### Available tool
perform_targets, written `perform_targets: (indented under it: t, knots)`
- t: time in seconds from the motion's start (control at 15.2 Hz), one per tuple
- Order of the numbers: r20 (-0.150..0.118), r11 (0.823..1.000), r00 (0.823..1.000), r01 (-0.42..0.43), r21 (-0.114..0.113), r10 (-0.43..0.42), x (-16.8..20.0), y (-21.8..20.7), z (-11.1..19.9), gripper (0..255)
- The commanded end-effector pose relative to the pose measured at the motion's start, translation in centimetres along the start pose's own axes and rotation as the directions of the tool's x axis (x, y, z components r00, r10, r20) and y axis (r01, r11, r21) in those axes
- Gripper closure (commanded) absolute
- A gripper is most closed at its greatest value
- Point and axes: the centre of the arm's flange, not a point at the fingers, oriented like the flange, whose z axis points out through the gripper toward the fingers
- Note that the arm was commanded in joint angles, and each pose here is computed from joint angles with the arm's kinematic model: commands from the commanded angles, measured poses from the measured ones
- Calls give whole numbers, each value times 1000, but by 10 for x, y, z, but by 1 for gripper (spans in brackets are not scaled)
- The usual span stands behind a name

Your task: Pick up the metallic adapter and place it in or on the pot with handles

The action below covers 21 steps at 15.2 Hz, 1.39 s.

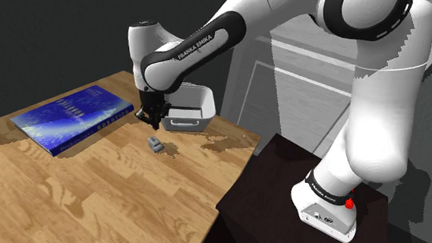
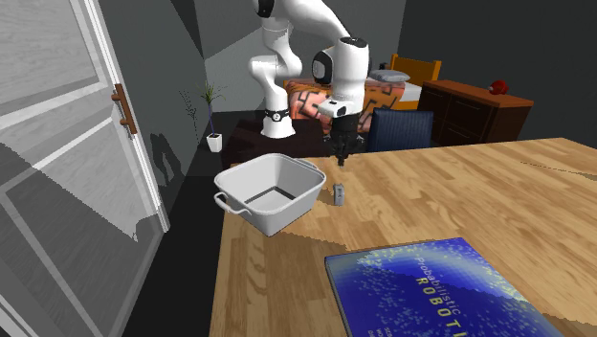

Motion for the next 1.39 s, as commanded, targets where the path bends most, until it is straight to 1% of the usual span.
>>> perform_targets:
  t: [0.0,0.07,0.46,0.99,1.32]
  knots:
    - [0,1000,1000,0,0,0,0,0,0,255]
    - [0,1000,1000,0,0,0,0,0,0,0]
    - [0,1000,1000,0,0,0,4,-1,79,0]
    - [0,1000,1000,0,0,0,4,-1,122,0]
    - [0,1000,1000,0,0,0,4,-1,125,0]
